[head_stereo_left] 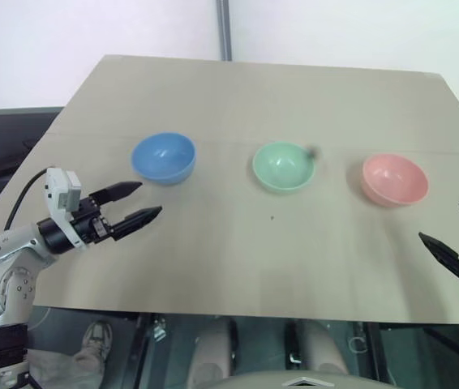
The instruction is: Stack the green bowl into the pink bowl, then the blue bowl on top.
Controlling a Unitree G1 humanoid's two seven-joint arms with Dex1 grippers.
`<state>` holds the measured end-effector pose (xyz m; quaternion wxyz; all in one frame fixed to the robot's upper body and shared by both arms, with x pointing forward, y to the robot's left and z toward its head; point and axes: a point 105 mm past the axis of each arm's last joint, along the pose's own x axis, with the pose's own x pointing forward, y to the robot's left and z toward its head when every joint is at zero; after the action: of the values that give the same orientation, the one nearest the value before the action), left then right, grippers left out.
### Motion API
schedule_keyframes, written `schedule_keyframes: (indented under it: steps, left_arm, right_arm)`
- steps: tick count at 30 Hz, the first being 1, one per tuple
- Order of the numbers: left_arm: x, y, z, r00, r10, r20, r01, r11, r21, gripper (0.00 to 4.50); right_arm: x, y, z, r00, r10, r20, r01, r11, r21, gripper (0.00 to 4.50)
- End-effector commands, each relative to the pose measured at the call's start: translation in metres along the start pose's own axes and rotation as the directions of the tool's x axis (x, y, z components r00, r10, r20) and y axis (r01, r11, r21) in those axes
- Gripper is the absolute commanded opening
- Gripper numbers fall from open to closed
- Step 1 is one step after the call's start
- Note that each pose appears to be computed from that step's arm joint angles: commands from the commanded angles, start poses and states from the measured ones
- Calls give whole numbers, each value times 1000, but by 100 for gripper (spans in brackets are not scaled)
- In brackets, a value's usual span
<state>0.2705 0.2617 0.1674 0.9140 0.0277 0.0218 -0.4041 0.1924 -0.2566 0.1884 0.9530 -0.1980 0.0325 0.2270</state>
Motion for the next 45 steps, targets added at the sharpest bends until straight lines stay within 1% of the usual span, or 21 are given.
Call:
schedule_keyframes:
  steps: [1,4,9,11,15,19,23,25,27,28,29,30,31,33,34,35,36,39,40,42,45]
  left_arm:
    - [9,-6,12,999,-40,27,39,999,23,450]
    - [23,-13,15,995,-66,72,66,998,5,450]
    - [33,-22,16,991,-90,103,91,996,-10,450]
    - [38,-28,15,988,-116,106,117,993,-7,450]
    - [48,-48,17,962,-250,108,248,968,29,450]
    - [54,-69,22,904,-418,95,410,908,89,450]
    - [55,-77,20,875,-482,44,472,869,147,450]
    - [56,-79,20,868,-494,41,483,862,155,450]
    - [57,-82,19,863,-503,42,492,857,156,450]
    - [57,-84,18,861,-507,39,496,854,158,450]
    - [57,-85,17,860,-509,38,498,853,158,450]
    - [57,-86,16,860,-509,42,497,853,156,450]
    - [57,-87,16,860,-508,46,496,854,154,450]
    - [58,-89,15,861,-506,55,494,857,149,450]
    - [58,-91,14,861,-505,59,494,858,145,450]
    - [59,-92,12,861,-504,63,492,859,142,450]
    - [60,-93,11,863,-502,66,490,861,140,450]
    - [61,-93,10,864,-499,69,487,863,139,450]
    - [61,-93,9,864,-498,69,486,863,139,450]
    - [61,-92,8,865,-497,67,485,863,138,450]
    - [59,-90,5,866,-496,59,485,863,138,450]
  right_arm:
    - [6,3,5,1000,15,12,-15,1000,-26,449]
    - [17,11,3,999,39,13,-39,998,-40,449]
    - [33,16,4,998,58,16,-57,997,-52,449]
    - [42,14,3,999,46,8,-45,995,-88,449]
    - [63,2,-11,997,5,-81,-14,994,-107,449]
    - [90,-17,-32,981,17,-196,-33,996,-81,449]
    - [105,-22,-46,964,49,-263,-76,993,-96,449]
    - [110,-24,-54,950,64,-304,-97,991,-95,449]
    - [115,-32,-55,946,39,-321,-74,992,-99,393]
    - [118,-34,-54,945,37,-324,-75,992,-106,351]
    - [120,-36,-53,946,34,-324,-75,991,-114,324]
    - [121,-38,-51,947,27,-322,-73,989,-132,285]
    - [123,-39,-50,946,25,-322,-76,986,-149,243]
    - [125,-40,-48,947,26,-322,-89,979,-185,139]
    - [126,-40,-46,949,24,-315,-94,973,-210,96]
    - [127,-39,-43,952,25,-306,-103,965,-242,29]
    - [128,-38,-40,955,33,-296,-118,955,-272,7]
    - [130,-18,-22,962,136,-236,-218,905,-366,7]
    - [129,-3,-12,957,216,-192,-276,883,-379,7]
    - [123,28,6,923,361,-136,-385,847,-367,7]
    - [110,69,19,844,523,-117,-527,773,-352,7]
